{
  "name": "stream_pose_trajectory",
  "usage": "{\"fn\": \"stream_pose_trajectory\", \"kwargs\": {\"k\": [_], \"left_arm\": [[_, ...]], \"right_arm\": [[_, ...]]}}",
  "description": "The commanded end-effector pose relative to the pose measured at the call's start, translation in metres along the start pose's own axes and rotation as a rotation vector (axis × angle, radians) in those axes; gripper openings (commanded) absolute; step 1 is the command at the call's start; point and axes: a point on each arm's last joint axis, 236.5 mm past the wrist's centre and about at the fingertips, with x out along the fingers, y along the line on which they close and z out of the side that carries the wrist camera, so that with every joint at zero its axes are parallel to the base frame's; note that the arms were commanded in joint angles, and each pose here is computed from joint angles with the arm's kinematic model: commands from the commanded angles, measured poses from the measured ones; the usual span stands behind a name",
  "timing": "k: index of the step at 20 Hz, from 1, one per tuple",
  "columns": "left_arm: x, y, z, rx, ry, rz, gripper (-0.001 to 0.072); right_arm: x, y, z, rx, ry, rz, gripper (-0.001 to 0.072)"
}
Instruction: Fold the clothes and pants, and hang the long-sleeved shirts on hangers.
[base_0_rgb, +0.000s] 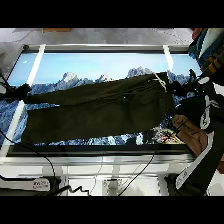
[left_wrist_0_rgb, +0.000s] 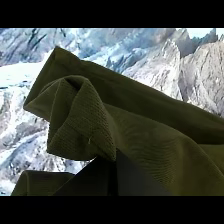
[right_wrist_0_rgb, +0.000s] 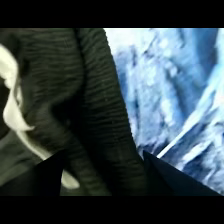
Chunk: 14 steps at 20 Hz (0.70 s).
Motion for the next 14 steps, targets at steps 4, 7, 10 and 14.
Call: {"fn": "stream_pose_trajectory", "kwargs": {"k": [4,7,10,14], "left_arm": [[0.002,-0.004,-0.002,-0.008,0.006,-0.013,0.0018],[0.002,-0.011,-0.003,0.003,0.008,-0.02,0.0018],[0.002,-0.013,-0.004,0.007,0.009,-0.022,0.0018],[0.002,-0.014,-0.004,0.009,0.009,-0.023,0.0018]], "right_arm": [[-0.005,0.05,-0.038,-0.045,0.16,0.305,0.0508],[-0.005,0.059,-0.041,-0.084,0.166,0.336,0.0509],[-0.001,0.063,-0.039,-0.142,0.144,0.338,0.0509],[0.0,0.069,-0.025,-0.241,0.072,0.319,0.022]]}}
